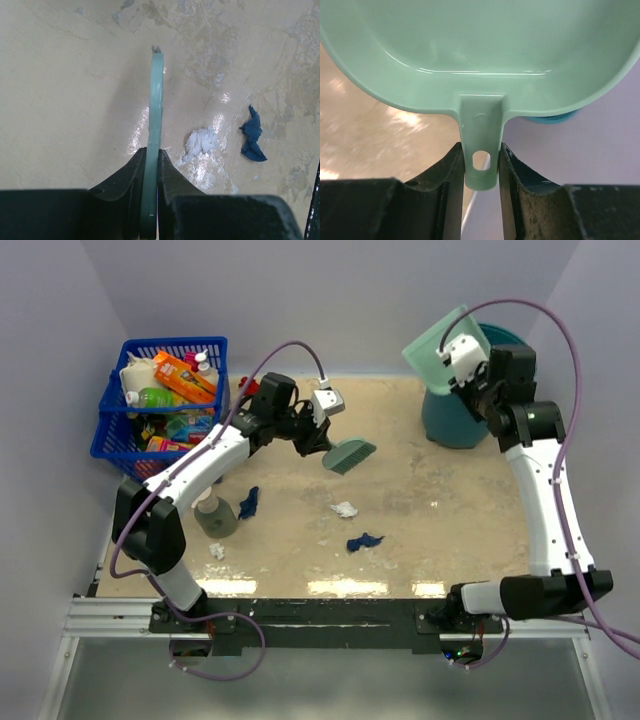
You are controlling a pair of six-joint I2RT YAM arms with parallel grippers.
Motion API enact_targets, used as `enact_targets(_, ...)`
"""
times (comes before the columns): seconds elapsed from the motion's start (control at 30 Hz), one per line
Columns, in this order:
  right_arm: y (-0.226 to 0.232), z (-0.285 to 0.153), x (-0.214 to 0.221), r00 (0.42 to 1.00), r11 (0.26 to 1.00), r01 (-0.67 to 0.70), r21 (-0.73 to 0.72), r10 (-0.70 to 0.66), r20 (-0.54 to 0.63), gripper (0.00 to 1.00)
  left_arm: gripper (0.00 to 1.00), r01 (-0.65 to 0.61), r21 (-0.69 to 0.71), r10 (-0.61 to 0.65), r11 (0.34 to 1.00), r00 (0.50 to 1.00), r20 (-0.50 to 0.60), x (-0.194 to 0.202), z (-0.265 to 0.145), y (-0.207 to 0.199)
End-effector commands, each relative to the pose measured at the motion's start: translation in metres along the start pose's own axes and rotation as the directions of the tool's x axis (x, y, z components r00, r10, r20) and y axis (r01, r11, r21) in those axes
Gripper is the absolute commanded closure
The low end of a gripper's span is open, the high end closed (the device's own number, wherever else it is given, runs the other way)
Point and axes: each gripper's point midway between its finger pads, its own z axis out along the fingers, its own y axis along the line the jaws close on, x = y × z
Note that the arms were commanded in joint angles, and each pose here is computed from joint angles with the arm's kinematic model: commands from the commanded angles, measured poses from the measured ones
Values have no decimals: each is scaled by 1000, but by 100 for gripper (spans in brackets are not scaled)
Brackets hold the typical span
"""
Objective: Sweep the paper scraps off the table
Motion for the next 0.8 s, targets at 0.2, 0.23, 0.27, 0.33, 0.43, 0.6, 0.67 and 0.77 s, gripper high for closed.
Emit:
enact_targets(0.2, 159, -21, 159, 916, 765, 159, -625, -350, -195, 100, 100, -34, 22, 34, 999, 999, 3, 0, -15, -10)
enact_targets(0.23, 161, -22, 164, 914, 767, 157, -623, -351, -202, 100, 100, -28, 25, 28, 999, 1000, 3, 1, -14, -10)
enact_targets(0.27, 170, -22, 178, 903, 753, 144, -642, -366, -227, 100, 100, -22, 30, 22, 999, 1000, 2, 1, -13, -11)
enact_targets(0.33, 176, -18, 199, 866, 737, 132, -663, -411, -284, 100, 100, -1, 36, 2, 999, 1000, -12, 5, -11, -11)
enact_targets(0.43, 195, -16, 246, 784, 701, 86, -708, -486, -387, 100, 100, 2, 37, -1, 999, 1000, -11, 5, -10, -11)
enact_targets(0.6, 217, -6, 257, 799, 691, 33, -722, -452, -396, 98, 100, 7, 35, -7, 999, 1000, -9, 3, -9, -10)
enact_targets(0.67, 224, 1, 256, 823, 693, 34, -720, -428, -373, 91, 100, -6, 31, 7, 999, 1000, -11, 4, -11, -11)
enact_targets(0.77, 226, 11, 251, 865, 715, 56, -697, -383, -324, 84, 100, -24, 19, 25, 1000, 999, -31, 8, -11, -9)
